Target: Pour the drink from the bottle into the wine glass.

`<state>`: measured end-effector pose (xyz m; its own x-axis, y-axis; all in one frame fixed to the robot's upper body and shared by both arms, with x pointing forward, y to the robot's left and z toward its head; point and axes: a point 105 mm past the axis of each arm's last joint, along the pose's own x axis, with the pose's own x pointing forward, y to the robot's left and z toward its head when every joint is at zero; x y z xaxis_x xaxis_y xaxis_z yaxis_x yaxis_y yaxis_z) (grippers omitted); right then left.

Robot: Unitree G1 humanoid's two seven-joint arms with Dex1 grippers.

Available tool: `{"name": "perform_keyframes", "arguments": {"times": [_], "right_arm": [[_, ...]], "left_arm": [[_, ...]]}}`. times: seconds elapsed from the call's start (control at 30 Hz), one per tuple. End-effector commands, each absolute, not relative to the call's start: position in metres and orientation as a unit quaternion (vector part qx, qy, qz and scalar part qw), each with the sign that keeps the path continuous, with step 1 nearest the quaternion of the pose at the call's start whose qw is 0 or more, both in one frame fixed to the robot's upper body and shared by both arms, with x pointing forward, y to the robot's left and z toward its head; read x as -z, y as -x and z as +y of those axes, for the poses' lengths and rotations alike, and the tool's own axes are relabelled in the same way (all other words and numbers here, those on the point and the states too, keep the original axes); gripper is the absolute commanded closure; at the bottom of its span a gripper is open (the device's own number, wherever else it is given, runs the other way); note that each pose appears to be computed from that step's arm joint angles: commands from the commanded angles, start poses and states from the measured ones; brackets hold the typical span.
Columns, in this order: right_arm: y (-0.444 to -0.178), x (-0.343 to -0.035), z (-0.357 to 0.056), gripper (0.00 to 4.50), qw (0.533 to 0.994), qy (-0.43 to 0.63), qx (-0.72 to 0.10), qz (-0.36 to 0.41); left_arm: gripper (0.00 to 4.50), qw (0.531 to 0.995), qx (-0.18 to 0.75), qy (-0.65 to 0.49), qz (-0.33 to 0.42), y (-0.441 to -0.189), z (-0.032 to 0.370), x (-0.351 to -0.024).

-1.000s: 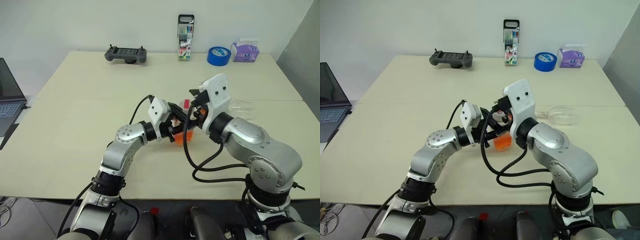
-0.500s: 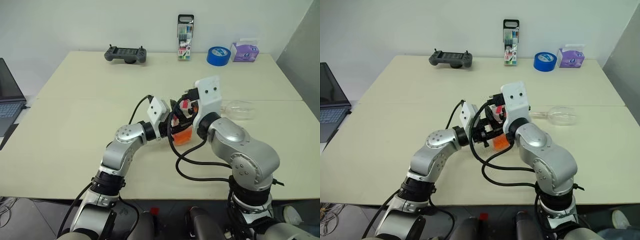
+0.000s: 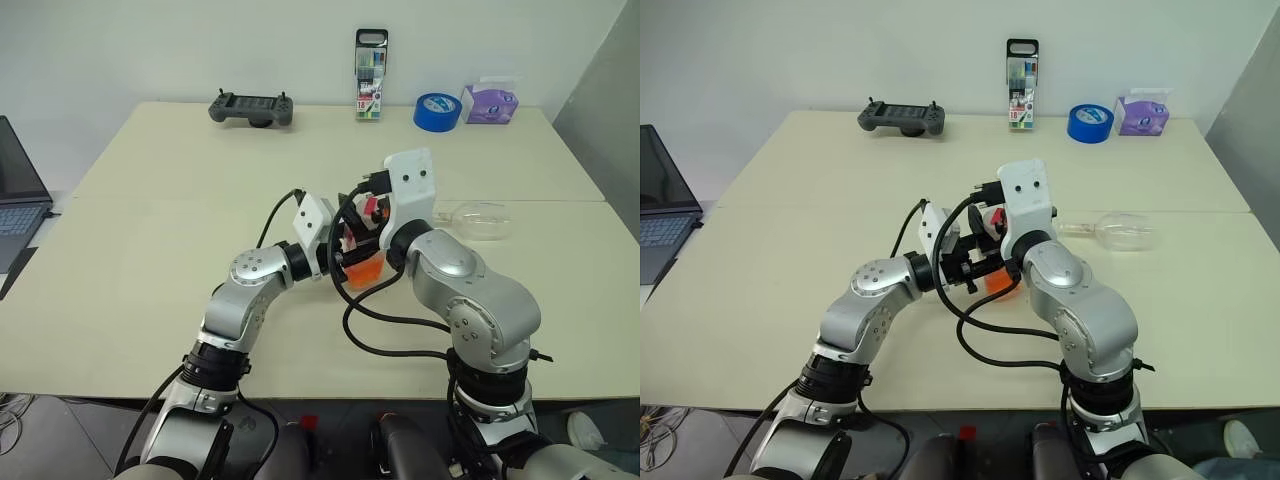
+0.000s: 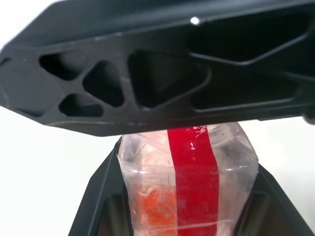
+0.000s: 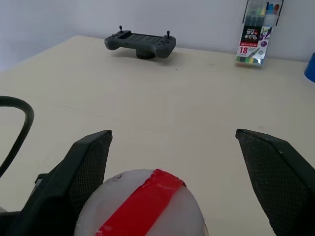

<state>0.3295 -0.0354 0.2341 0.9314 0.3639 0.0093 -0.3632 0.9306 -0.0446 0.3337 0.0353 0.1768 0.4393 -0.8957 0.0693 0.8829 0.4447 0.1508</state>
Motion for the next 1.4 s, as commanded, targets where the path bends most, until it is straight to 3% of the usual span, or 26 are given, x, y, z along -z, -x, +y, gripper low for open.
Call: {"name": "perform_keyframes", "arguments": {"times": [0.03,0.57,1.4], "right_arm": [[-0.330,-0.252,-0.057,0.22,0.990,0.015,-0.133,-0.044],[-0.312,-0.243,-0.071,0.22,0.990,0.023,-0.133,-0.045],[-0.283,-0.236,-0.044,0.22,0.960,0.048,-0.269,-0.063]], "left_arm": [[2.76,0.843,0.524,-0.053,-0.106,-0.333,0.035,-0.193],[2.76,0.849,0.514,-0.057,-0.111,-0.339,0.039,-0.193],[2.76,0.853,0.508,-0.072,-0.099,-0.341,0.042,-0.184]]}}
